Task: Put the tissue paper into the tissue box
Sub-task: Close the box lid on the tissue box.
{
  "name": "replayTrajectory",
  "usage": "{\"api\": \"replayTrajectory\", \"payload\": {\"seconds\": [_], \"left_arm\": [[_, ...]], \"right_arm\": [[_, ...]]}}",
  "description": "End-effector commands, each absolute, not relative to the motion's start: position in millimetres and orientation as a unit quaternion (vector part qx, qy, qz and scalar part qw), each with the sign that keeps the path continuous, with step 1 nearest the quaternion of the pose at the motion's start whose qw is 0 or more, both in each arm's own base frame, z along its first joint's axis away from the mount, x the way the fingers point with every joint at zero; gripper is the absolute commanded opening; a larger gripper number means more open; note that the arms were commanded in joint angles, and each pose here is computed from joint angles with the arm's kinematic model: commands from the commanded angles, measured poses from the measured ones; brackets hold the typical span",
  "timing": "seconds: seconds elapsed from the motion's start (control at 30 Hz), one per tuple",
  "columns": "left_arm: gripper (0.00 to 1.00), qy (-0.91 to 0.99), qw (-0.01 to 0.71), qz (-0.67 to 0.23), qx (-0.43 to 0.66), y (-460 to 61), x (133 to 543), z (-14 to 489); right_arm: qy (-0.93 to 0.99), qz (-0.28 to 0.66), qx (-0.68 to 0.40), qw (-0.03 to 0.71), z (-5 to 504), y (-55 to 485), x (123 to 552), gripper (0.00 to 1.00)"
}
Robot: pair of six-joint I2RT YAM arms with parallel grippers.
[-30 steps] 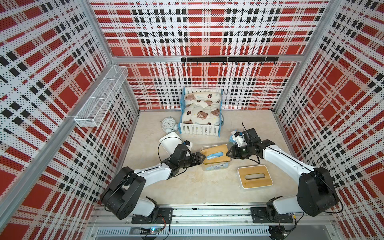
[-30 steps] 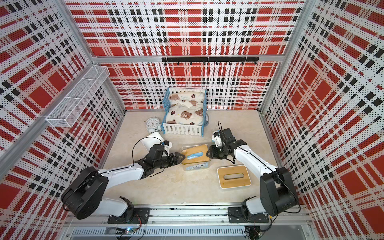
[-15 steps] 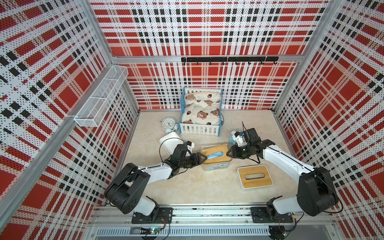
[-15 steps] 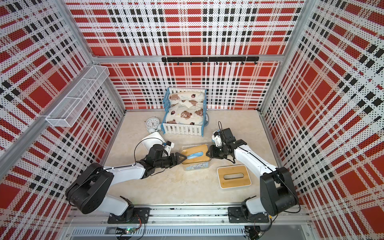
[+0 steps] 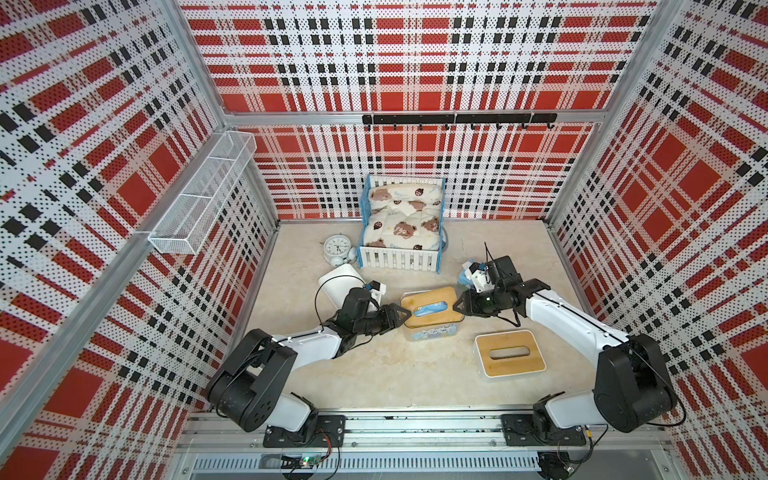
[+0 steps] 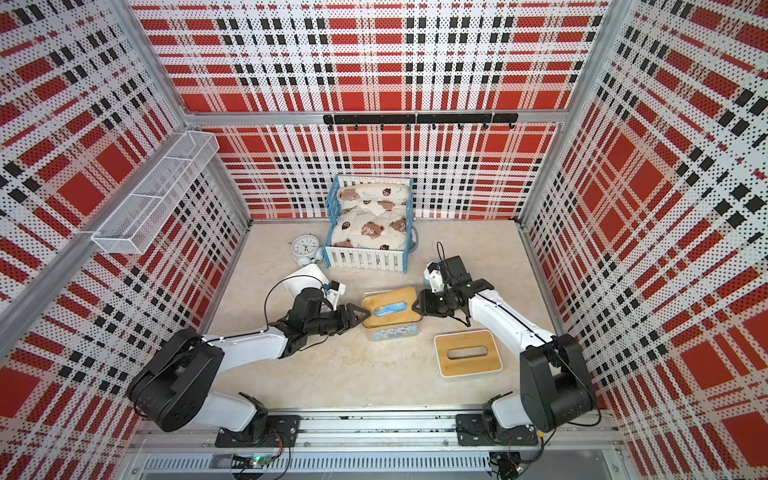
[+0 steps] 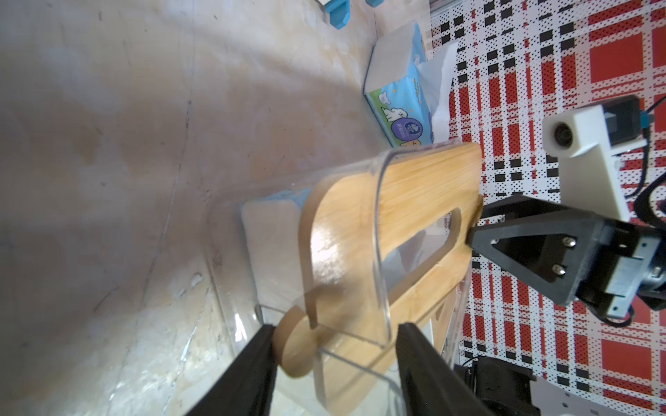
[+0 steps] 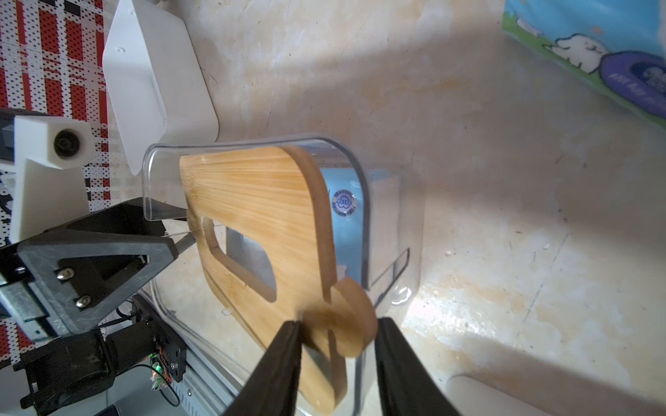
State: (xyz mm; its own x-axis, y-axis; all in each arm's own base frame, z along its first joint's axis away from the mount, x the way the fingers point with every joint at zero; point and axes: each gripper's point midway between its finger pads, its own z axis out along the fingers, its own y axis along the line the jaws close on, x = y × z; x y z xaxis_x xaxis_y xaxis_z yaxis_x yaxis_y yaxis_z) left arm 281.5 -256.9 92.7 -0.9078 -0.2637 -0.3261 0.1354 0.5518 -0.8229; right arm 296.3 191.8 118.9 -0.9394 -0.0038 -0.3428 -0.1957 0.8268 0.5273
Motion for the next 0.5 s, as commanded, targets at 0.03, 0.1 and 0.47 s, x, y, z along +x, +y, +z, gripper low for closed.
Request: {"api": "replayTrajectory", "payload": {"seconds": [0.03,0.1,0.47], "left_arm": [[0.51,0.836,0.230,-0.497,-0.014,-261.8,280.8,111.7],[0.48,0.837,0.229,-0.496,-0.016,-261.0,281.1,110.4],[0.38,0.844,0.230,-0.485,-0.020,-258.8,282.8,101.5]], "right_arm": [[0.942,0.288,-0.056,0.163,115.7,194.2,296.1,0.40],[0.942,0.287,-0.057,0.164,117.1,194.1,296.9,0.40],[0.941,0.287,-0.058,0.167,122.2,195.2,300.6,0.42]]}}
